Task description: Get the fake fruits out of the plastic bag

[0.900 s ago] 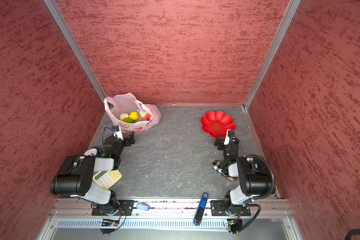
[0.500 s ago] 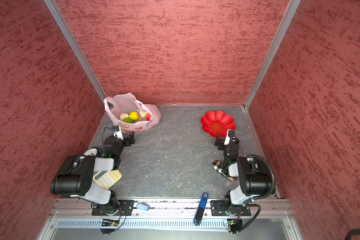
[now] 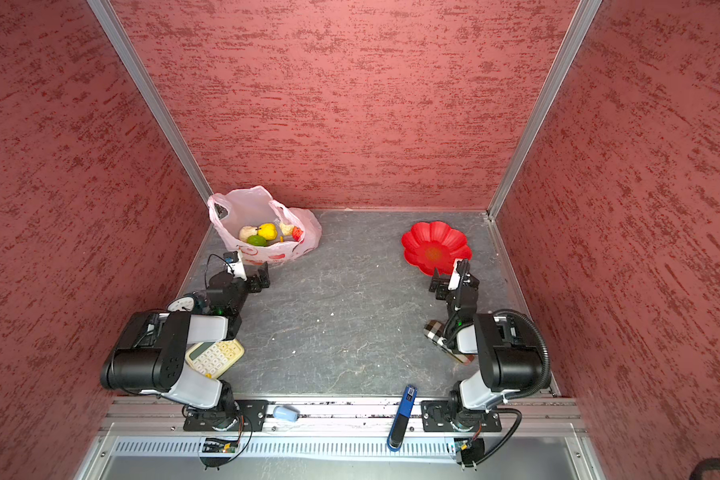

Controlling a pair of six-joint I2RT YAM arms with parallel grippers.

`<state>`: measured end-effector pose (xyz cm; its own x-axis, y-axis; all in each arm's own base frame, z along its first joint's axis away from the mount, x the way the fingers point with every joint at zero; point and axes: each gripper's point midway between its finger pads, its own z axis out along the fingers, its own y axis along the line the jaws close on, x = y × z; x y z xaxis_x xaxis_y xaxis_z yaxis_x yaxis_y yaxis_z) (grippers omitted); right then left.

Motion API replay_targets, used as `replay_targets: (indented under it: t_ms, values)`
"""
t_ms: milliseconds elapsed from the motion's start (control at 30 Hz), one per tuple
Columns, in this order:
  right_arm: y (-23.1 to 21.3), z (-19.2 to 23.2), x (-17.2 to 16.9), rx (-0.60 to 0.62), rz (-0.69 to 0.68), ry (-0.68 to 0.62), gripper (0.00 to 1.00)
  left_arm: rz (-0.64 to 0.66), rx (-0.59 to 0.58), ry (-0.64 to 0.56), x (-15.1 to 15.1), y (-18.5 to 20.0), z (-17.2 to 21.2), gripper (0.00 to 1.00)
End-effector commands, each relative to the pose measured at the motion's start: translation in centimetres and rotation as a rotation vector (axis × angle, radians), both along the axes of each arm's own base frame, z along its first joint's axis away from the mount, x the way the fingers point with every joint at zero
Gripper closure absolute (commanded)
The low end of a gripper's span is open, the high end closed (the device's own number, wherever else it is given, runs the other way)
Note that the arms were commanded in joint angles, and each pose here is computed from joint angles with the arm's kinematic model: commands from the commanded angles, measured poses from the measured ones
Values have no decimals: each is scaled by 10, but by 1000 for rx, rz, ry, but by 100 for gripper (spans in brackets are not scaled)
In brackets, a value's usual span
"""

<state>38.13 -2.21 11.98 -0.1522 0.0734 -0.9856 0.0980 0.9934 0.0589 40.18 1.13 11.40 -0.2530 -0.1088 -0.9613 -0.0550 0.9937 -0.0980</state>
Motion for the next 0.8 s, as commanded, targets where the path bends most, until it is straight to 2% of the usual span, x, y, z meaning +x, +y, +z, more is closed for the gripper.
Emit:
replay_targets:
  t_ms: [0,467,567,700,767]
  values:
    - [1,14,6,-8,13,-42,1,-9,11,2,-1,-1,-1,1]
    - [-3,14,7,1,0,-40,1,-15,12,-8,-2,-1,1,1]
    - [-5,19,7,6,-17,-37,1,-25,17,-39,-7,-4,13,1]
    - [-21,37,7,30,-111,-4,1,-3,12,-71,-20,-1,43,1]
    - [-30,46,7,78,-176,23,1,39,-29,-50,-27,6,59,0]
